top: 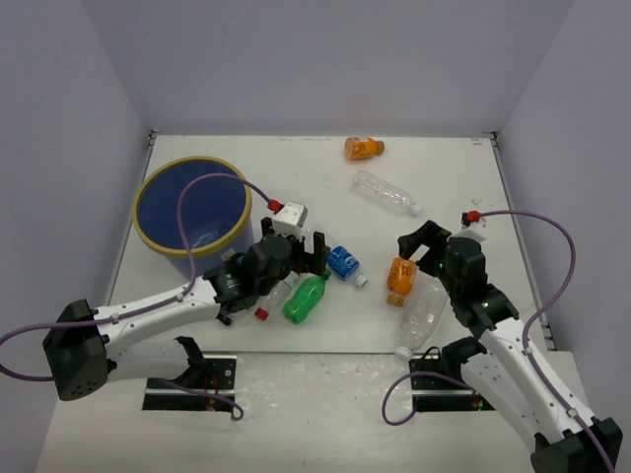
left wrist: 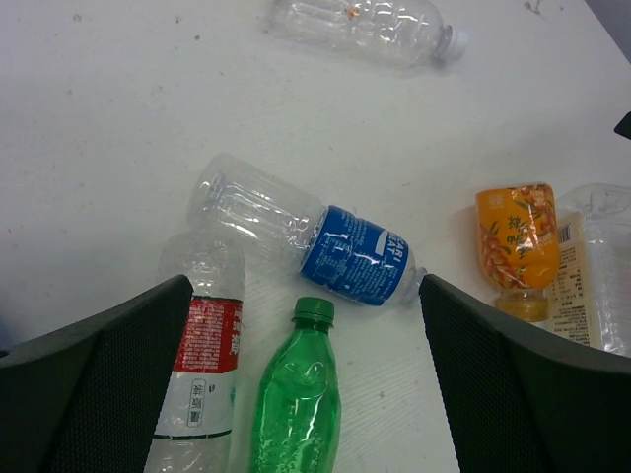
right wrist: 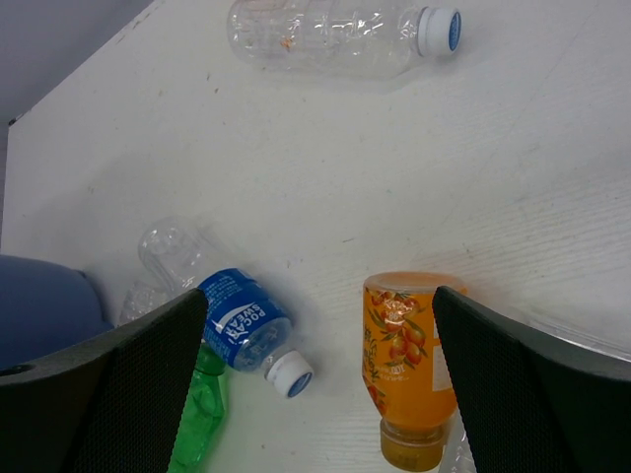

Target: Put the plastic bottles in the bin

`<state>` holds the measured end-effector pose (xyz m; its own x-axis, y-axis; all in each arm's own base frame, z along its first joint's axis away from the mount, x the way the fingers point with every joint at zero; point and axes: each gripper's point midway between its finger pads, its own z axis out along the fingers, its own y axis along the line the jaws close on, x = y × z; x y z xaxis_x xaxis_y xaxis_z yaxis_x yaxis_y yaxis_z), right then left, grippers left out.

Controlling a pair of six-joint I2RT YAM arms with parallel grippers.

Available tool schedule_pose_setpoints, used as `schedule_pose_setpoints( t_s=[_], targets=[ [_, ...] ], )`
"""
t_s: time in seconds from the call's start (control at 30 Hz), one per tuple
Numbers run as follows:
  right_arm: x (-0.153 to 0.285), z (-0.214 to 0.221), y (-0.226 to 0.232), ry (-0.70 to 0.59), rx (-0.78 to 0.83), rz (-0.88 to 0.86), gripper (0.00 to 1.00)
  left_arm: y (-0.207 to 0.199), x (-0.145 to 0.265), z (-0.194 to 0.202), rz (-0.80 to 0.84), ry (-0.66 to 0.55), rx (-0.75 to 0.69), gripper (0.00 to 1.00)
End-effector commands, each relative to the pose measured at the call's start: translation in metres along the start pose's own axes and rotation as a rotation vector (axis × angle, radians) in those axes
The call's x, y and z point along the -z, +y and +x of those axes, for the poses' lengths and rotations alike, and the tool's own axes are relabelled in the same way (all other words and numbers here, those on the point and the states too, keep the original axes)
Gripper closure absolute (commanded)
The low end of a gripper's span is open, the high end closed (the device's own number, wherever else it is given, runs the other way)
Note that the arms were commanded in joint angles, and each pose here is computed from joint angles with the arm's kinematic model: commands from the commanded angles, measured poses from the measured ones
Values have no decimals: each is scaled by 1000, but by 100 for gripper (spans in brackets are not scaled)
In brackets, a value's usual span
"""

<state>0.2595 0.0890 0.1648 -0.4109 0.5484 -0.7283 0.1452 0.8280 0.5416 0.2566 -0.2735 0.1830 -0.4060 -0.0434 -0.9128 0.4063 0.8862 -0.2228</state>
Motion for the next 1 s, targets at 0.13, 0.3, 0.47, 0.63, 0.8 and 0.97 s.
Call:
schedule_pose_setpoints(
  t_s=[0.13, 0.3, 0.47, 0.63, 0.8, 0.97],
  targets=[
    [1, -16, 11, -51, -21, -32, 1, 16, -4, 28, -88, 88, -14, 0],
    [-3, -11, 12, -29, -7, -34, 1, 38, -8, 55, -220, 182, -34, 0],
    [-7, -7, 12, -13, 4, -36, 1, 60, -8, 85, -336, 271, -71, 0],
    [-13, -2, 10, 12, 14, -19, 1, 71, -10, 98, -394, 302, -106, 0],
    [-15, 1, 7, 26, 20, 0, 1, 70, -22, 116, -383, 337, -130, 0],
    [-16, 1, 6, 27, 17, 4, 1, 72, -31, 132, -414, 380, -153, 16]
  ],
)
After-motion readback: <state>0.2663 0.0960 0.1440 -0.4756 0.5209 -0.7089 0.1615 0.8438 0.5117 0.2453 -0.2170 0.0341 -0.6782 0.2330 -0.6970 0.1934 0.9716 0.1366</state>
